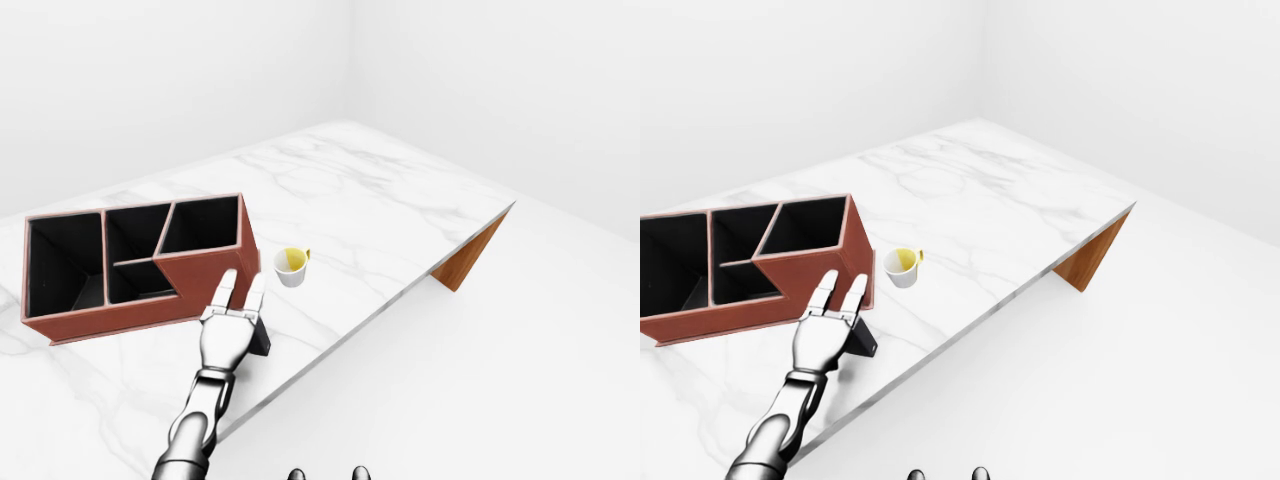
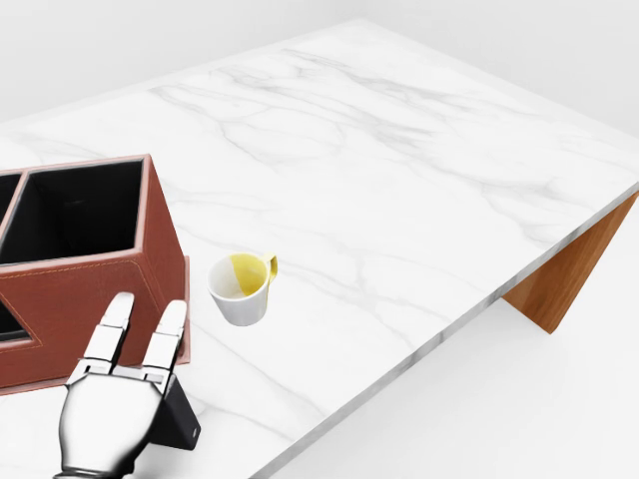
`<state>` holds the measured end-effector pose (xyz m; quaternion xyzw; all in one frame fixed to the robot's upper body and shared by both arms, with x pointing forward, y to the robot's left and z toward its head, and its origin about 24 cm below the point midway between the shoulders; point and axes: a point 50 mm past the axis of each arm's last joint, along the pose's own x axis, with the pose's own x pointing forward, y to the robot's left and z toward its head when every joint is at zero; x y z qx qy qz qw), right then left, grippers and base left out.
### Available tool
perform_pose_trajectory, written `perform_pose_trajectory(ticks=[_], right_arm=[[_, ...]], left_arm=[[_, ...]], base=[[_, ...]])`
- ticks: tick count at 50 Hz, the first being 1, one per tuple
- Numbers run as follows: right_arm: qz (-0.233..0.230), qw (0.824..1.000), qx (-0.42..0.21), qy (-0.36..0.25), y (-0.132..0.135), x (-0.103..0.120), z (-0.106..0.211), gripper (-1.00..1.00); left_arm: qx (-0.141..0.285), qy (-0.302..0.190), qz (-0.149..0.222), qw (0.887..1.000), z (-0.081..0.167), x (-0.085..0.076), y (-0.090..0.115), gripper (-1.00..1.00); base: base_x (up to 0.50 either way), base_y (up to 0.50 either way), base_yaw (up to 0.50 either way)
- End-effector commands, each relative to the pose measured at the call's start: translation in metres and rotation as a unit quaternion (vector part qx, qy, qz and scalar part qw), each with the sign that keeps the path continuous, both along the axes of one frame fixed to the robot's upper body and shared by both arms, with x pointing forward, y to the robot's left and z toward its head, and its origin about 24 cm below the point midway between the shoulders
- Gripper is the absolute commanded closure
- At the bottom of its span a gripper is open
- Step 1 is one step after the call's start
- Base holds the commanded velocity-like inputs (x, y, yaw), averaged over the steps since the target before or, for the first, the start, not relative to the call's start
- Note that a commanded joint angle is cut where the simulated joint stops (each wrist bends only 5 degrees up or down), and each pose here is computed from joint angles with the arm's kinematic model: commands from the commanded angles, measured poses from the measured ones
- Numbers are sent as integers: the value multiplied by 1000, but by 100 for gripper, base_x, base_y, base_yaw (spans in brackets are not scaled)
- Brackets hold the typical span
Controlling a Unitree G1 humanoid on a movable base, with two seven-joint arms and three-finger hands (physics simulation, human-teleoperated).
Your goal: Pick up the book and place it in the right compartment of the caddy.
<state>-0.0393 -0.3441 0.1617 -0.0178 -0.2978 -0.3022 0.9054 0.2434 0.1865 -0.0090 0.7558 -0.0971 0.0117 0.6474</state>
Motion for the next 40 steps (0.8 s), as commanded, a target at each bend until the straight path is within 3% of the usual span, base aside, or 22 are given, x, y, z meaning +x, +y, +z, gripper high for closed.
perform_pose_trajectory(ticks=[1,21,22,23,24,25,40], right_arm=[[1,1000,2,2,0,1,-2,-100],[-1,1000,2,0,0,0,-1,-100],[-1,1000,2,0,0,0,0,-100],[-1,1000,2,0,0,-1,0,-100],[-1,1000,1,0,0,-1,0,-100],[-1,1000,1,0,0,-1,0,-100],[-1,1000,0,-1,0,0,0,-100]], left_arm=[[-4,-1,11,1000,2,5,7,-100],[8,33,20,999,-11,10,13,-100],[13,36,18,999,-12,8,12,-87],[14,39,18,999,-14,8,12,-39],[14,43,19,999,-15,9,12,38],[17,48,19,999,-17,9,12,95],[23,59,23,998,-21,8,14,100]], base=[[0,0,0],[0,0,0],[0,0,0],[0,0,0],[0,0,0],[0,0,0],[0,0,0]])
